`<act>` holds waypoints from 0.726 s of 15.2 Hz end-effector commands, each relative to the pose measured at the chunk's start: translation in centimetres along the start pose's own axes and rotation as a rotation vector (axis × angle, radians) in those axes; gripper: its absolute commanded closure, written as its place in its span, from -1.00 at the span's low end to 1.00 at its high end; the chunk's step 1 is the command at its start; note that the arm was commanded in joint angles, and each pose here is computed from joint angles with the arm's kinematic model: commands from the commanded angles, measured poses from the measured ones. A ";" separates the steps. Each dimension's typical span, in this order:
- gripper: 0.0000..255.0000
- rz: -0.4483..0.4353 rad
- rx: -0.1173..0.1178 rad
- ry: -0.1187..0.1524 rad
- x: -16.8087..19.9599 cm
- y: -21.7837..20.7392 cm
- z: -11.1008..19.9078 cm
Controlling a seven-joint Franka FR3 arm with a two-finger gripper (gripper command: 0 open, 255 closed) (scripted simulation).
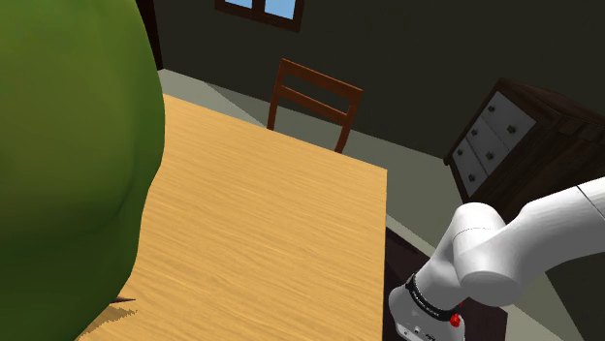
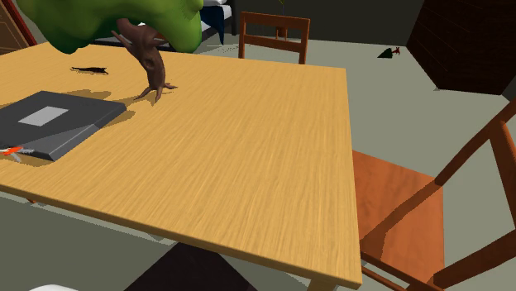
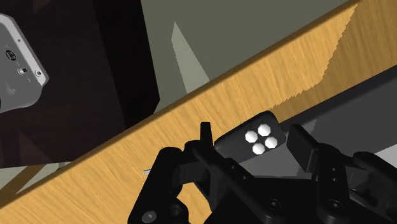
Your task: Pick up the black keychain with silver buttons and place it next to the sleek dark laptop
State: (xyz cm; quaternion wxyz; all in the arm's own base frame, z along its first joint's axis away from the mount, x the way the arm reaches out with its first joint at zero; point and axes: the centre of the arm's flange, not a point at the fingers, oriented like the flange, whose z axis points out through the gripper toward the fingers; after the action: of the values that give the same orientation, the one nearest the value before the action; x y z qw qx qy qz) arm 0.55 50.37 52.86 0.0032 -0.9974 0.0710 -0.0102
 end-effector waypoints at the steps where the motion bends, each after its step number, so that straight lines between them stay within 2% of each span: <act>1: 1.00 0.000 0.000 0.000 0.1 -0.1 1.0; 11: 1.00 0.000 0.000 0.000 0.0 -0.1 6.3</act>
State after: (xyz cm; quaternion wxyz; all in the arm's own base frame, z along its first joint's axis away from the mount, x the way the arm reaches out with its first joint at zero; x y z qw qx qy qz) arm 0.65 50.49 47.16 0.0032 -0.9974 0.0710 -0.0101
